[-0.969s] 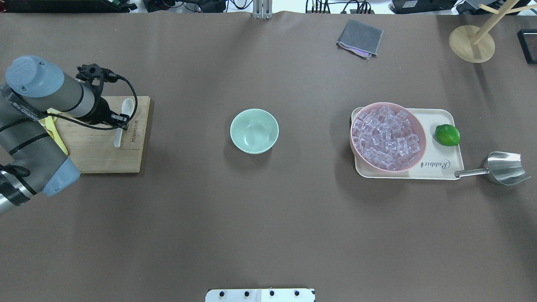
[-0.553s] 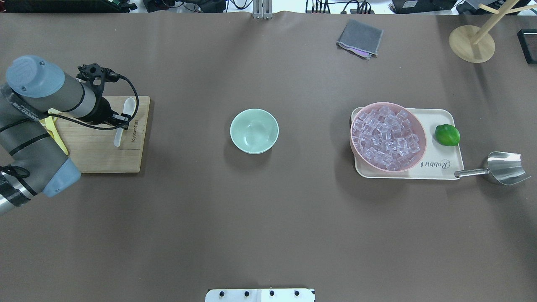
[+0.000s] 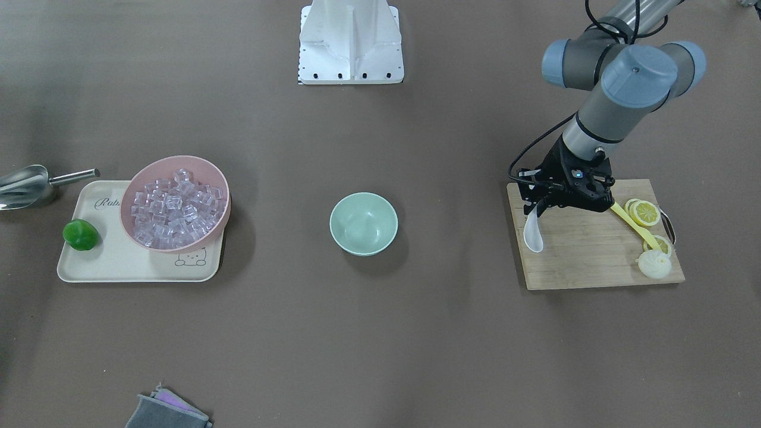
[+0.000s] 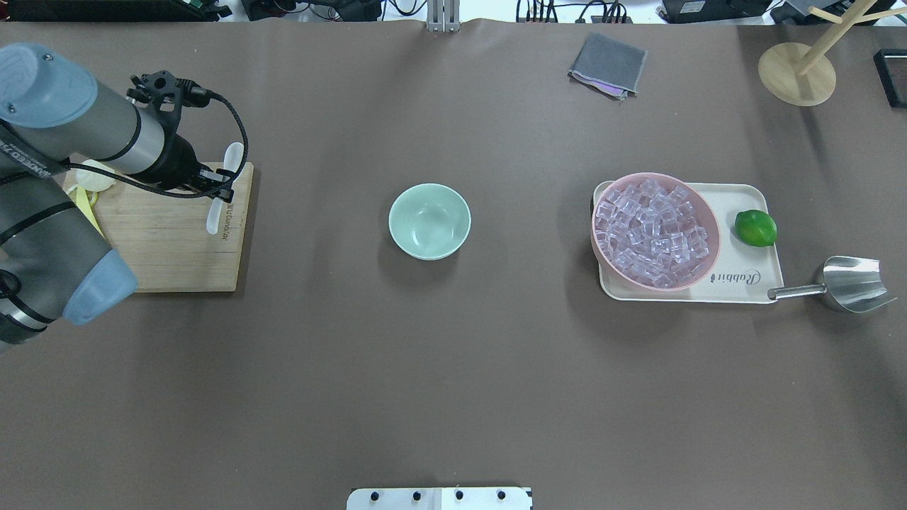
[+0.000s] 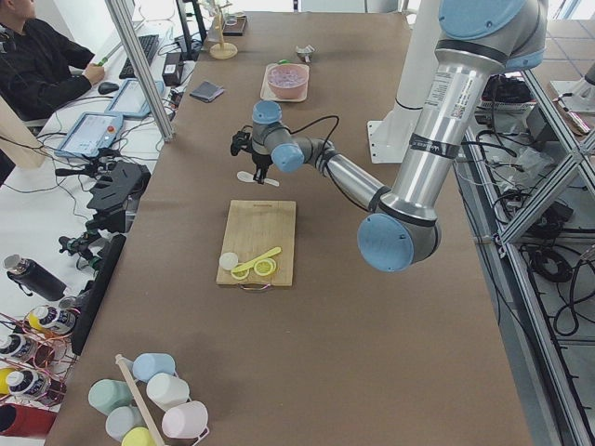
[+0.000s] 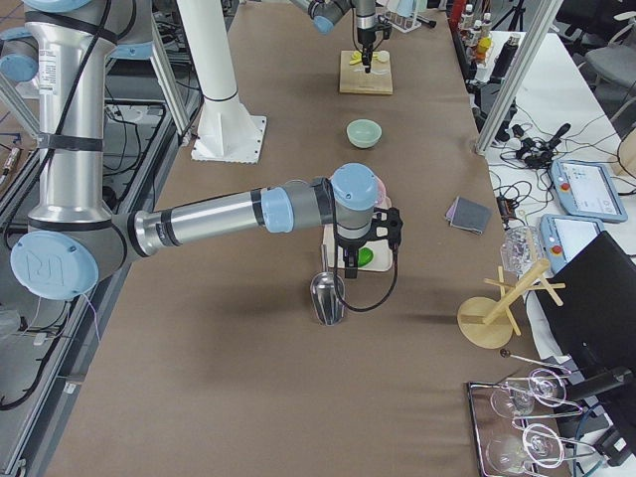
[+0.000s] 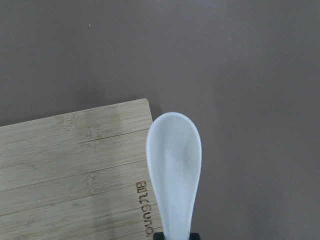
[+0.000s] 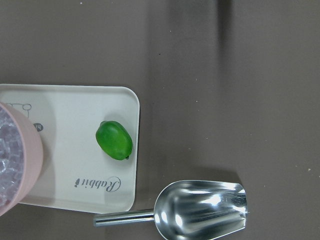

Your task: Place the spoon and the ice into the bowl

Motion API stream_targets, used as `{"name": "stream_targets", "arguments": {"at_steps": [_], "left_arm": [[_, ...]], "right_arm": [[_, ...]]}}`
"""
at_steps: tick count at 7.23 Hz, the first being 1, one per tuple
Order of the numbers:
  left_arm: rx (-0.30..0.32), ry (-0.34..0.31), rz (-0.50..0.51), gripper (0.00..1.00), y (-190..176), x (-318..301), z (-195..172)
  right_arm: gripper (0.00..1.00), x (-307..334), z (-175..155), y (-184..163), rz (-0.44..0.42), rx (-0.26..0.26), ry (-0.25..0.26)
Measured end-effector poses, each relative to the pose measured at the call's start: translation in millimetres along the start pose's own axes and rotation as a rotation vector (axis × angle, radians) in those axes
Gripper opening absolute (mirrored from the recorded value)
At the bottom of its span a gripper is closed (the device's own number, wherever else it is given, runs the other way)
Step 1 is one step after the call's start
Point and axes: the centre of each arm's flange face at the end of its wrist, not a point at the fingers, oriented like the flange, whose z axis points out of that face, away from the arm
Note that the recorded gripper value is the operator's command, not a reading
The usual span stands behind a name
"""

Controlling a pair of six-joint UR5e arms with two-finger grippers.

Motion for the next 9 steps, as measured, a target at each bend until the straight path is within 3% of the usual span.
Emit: {"name": "stream_targets", "arguments": {"at_steps": [3,6,9], "left_arm": [[0.023,0.041,0.043,0.0,-18,39,-17],[-0.018,0.029,0.059,0.0,-33,92,-12],[-0.013,-0.008,0.066,0.0,-37,119,-11]], "right_arm": [[1.0,-40,-10,-1,0.004,0.019,-0.017],[0.99,-112,-6,-17,0.022,0.025,-0.029],[0.98,-243,48,-31,0.046,0.047,0.043]]}}
